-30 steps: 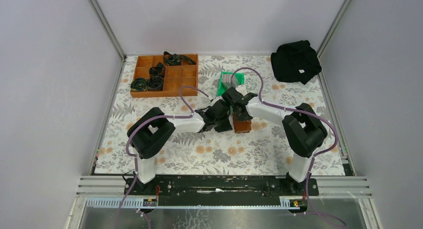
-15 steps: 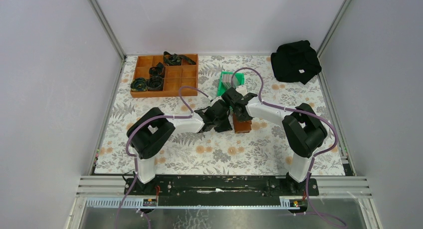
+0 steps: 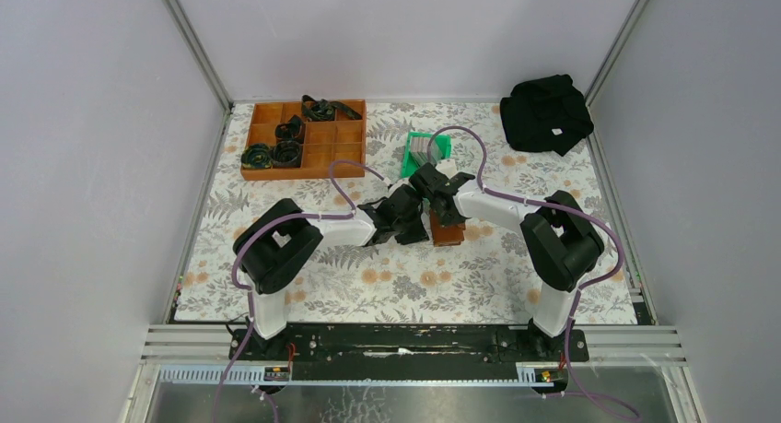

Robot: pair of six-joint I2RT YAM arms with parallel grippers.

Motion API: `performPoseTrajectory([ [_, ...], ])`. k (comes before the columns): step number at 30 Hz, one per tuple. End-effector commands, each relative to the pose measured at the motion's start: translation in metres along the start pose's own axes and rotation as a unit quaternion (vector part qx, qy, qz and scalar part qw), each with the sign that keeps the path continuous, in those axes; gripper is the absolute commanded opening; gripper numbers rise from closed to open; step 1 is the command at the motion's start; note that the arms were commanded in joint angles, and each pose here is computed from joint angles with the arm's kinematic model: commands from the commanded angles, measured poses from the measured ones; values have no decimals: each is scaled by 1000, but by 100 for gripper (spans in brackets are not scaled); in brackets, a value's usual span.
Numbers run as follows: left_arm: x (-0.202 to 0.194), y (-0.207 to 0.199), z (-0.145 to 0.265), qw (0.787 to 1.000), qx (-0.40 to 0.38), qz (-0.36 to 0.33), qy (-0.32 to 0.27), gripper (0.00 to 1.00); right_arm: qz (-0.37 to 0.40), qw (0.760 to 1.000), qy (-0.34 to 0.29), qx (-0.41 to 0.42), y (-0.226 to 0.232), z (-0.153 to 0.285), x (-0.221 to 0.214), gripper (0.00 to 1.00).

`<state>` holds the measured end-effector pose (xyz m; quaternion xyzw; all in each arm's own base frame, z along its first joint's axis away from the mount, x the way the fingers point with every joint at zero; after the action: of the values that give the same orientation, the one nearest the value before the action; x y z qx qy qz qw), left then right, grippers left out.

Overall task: Put the credit cards into the card holder
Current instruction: Close the card holder at the center of the board.

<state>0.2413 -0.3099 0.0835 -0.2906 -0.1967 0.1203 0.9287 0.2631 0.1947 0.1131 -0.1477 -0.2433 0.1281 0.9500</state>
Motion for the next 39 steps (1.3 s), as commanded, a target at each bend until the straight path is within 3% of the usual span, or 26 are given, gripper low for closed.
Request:
performPoseTrajectory([
  [1,4,-4,4,1000,-16,2,-10,14,24,1000,8,-10,4,8,-12,1],
  [27,11,-6,-5,1000,-1,-16,-20,15,24,999,-28,39,19,24,10,0],
  [39,13,-6,-12,1000,-3,-7,-19,15,27,998,-16,61,26,20,6,0],
])
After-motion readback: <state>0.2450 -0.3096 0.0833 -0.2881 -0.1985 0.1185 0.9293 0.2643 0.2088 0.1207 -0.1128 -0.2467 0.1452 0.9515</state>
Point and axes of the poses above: each gripper's point midway between its finger pads, its own z axis back along the fingers, its own y axis along the line the jaws close on, x = y × z, the point moved 9 cm from there along z, back along the fingers, and after that the axes turned 6 degrees about z, right-handed, at the moved point
